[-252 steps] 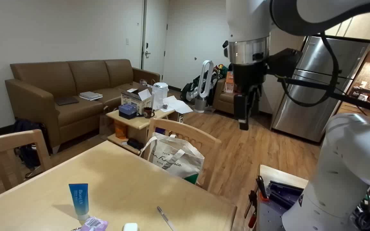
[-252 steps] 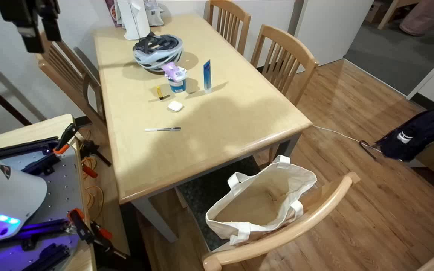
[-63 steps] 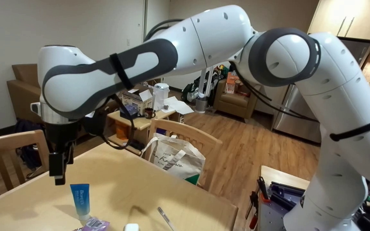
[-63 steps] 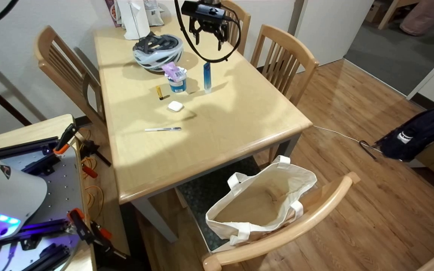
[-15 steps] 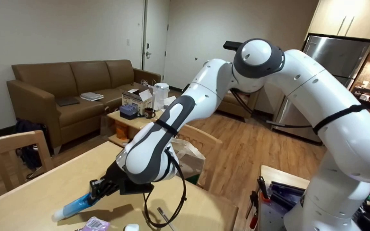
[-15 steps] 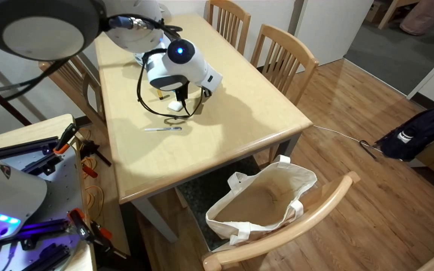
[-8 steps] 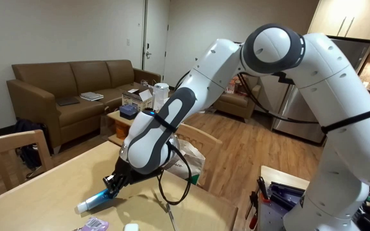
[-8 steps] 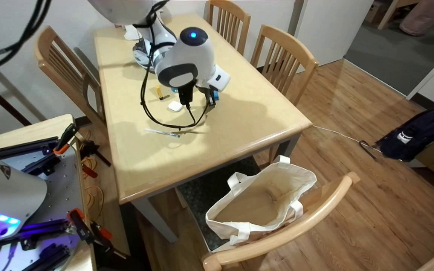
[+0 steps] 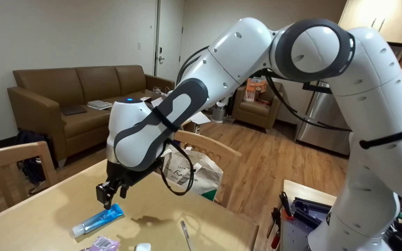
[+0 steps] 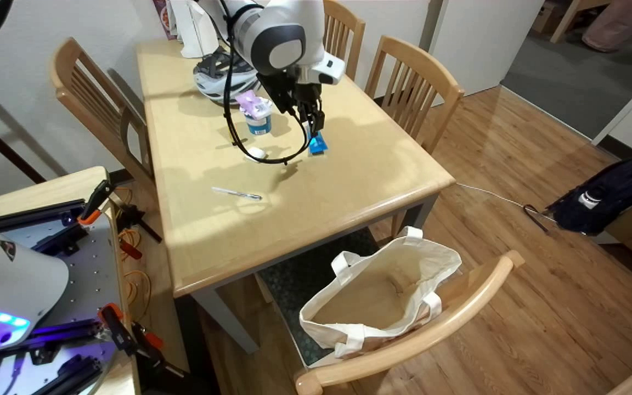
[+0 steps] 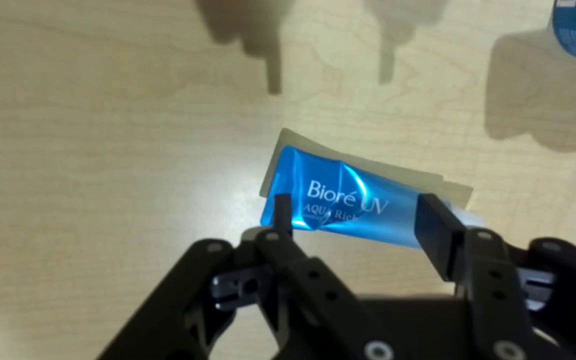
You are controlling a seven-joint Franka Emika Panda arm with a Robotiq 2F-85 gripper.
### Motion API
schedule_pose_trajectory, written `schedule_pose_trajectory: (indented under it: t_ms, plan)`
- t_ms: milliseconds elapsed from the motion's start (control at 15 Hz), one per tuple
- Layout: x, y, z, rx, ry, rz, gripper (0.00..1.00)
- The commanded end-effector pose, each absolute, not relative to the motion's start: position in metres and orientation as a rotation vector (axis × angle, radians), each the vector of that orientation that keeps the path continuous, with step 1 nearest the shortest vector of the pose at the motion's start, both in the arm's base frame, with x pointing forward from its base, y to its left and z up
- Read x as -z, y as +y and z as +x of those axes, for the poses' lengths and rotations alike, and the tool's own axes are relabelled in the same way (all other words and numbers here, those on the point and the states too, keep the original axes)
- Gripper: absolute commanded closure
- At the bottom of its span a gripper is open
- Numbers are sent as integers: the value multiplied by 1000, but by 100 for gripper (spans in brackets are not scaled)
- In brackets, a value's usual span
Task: Make the tube lie down
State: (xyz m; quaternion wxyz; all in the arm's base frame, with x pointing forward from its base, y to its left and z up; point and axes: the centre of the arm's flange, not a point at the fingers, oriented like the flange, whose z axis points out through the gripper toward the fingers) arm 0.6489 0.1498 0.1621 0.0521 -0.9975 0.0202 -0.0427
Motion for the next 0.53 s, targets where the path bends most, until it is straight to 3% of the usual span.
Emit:
schedule_pose_trajectory:
  t_ms: [0, 467]
  plan:
    - [-171, 160, 662, 150, -46, -3091, 3]
    - [-222, 224, 678, 252, -538, -3116, 0]
